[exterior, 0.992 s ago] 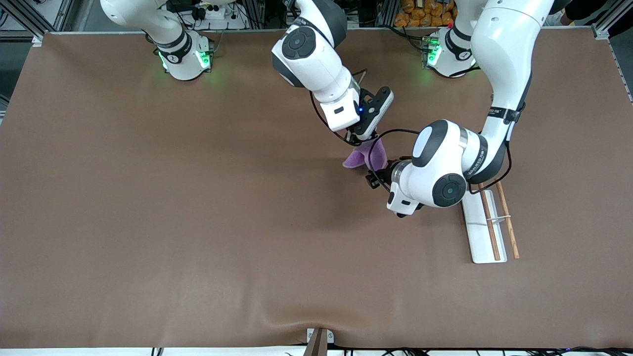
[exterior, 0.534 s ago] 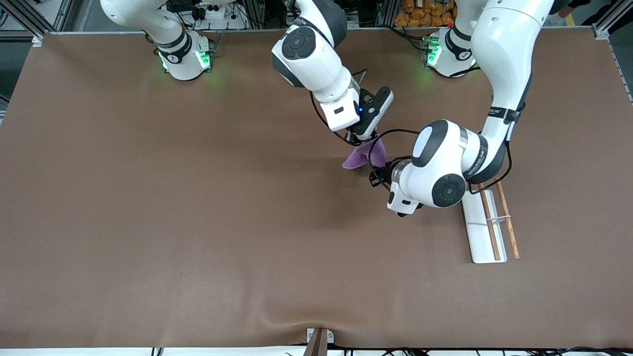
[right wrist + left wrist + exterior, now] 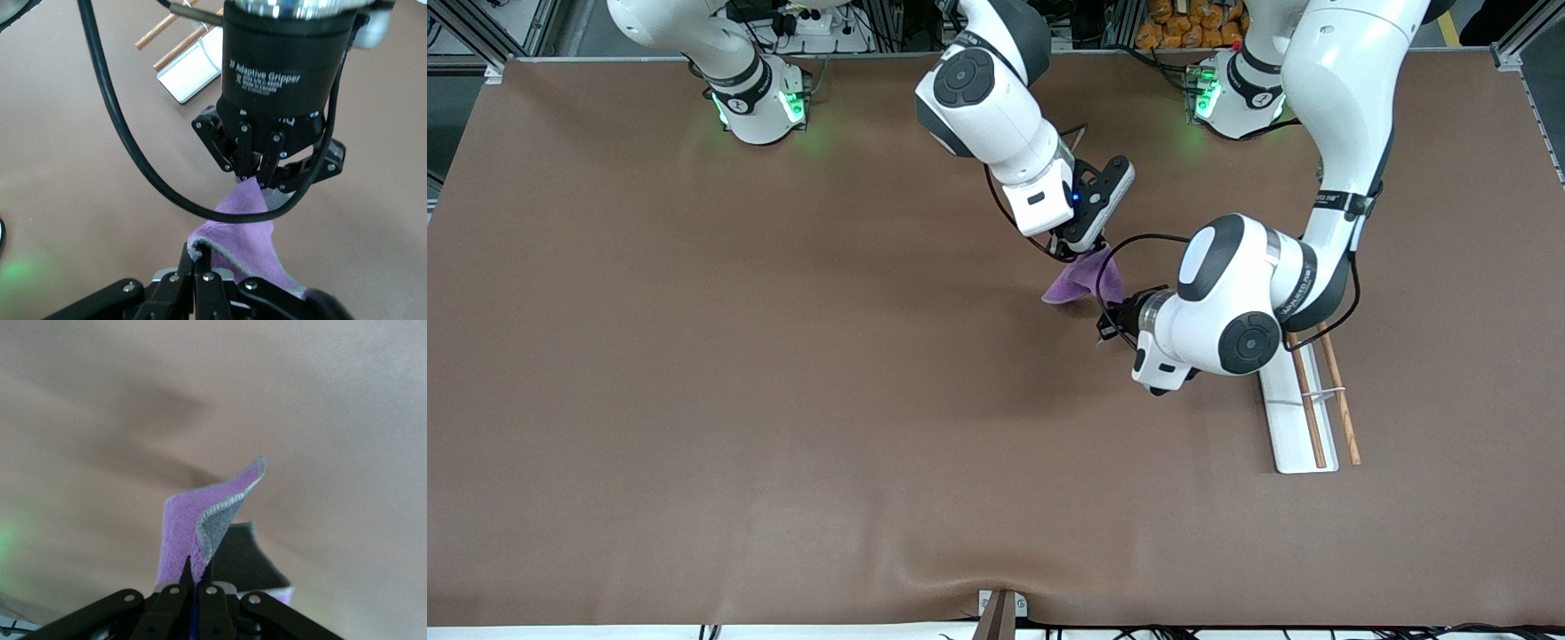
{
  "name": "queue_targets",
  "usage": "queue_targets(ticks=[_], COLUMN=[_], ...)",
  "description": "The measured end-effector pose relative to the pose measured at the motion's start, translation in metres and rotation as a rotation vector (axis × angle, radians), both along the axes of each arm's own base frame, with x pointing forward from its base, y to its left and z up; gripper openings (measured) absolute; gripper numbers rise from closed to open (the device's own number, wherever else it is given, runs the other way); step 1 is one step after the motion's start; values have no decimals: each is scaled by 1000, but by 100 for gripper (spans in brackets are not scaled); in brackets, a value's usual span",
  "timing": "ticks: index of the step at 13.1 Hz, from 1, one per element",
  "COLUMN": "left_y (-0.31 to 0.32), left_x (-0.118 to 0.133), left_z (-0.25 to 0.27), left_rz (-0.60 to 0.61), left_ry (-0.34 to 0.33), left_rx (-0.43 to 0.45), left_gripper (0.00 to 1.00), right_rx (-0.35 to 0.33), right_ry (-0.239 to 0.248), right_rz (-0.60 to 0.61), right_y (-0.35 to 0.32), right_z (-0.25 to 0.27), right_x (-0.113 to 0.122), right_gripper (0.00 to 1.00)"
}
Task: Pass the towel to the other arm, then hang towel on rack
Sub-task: 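Grasp the hanging towel with the left gripper below the right gripper, then open the right gripper while the left gripper pulls the towel away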
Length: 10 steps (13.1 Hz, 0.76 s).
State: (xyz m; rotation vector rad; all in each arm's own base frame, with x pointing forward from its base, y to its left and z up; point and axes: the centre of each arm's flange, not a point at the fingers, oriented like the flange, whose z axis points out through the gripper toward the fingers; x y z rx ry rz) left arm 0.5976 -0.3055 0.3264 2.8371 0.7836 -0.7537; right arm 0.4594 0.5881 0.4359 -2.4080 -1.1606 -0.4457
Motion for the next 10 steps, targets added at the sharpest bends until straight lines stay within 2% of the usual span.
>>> queue_targets(ticks=[4,6,10], left_y=[18,35,97], left_x=[8,15,30], left_z=[32,50,77], left_rz=[7,12,-47], left_ry=[2,-11,-53], left_rx=[0,-11,-73], left_gripper=[3,3,3], right_rx=[0,0,0], right_ry=[0,0,1], right_rz=[0,0,0], right_y=[0,0,0], right_z=[0,0,0], right_x=[0,0,0], right_gripper=[2,17,62])
